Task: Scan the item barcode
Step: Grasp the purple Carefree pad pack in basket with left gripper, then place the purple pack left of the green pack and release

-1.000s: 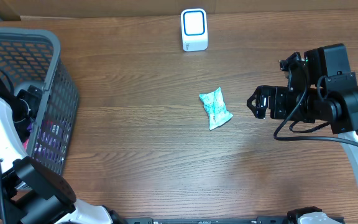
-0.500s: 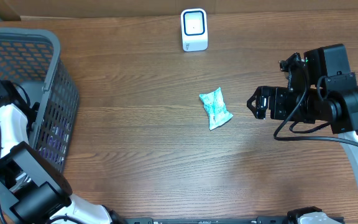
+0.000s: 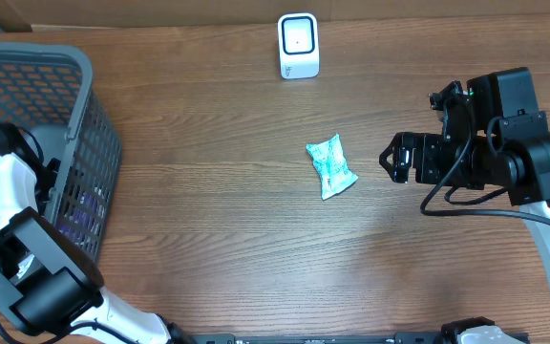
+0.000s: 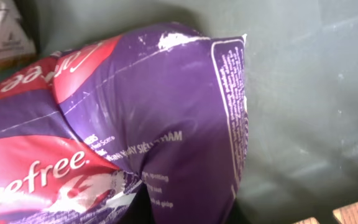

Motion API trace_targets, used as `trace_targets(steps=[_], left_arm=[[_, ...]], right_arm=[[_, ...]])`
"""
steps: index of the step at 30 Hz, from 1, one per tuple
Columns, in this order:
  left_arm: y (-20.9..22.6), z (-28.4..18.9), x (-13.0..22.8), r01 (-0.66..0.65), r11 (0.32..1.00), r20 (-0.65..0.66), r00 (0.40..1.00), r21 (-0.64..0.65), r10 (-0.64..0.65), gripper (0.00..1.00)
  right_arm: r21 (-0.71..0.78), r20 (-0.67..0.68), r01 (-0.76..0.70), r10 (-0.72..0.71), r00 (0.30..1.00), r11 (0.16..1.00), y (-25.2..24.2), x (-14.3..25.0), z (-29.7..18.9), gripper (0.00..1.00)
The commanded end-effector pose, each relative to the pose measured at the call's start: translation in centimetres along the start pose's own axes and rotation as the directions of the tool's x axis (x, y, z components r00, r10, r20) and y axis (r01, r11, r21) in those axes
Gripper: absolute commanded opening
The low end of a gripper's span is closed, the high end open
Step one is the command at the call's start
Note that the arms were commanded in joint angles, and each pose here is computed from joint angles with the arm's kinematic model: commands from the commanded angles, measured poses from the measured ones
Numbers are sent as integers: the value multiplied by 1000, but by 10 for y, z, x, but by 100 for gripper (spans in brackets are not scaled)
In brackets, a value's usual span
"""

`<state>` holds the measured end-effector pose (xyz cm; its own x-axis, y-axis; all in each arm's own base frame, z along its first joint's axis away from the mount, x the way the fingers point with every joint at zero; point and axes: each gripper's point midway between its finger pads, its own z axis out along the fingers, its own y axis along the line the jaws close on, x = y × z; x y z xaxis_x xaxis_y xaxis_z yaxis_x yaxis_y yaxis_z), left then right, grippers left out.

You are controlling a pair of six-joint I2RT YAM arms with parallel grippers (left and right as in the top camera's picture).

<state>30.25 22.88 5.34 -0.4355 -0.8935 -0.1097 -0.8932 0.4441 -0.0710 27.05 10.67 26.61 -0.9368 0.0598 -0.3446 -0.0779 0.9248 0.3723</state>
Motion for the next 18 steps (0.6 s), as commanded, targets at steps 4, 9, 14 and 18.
trace_targets(steps=[4, 9, 14, 18], left_arm=[[-30, -86, -29, -76, 992, 88, 994, 102, 68, 4], [-41, -199, -49, -147, 976, 304, 948, 159, 94, 4], [-63, -303, -23, -336, 909, 505, 845, 246, 176, 4], [-114, -339, 44, -629, 729, 583, 710, 271, 396, 4]], right_arm=[[-3, 23, 10, -10, 1000, 1000, 3, -5, -5, 100], [-3, 23, 10, -10, 1000, 1000, 3, -5, -5, 100], [-2, 24, 11, -11, 1000, 1000, 3, -5, -5, 100], [-3, 26, 11, -11, 1000, 1000, 3, -5, -5, 100]])
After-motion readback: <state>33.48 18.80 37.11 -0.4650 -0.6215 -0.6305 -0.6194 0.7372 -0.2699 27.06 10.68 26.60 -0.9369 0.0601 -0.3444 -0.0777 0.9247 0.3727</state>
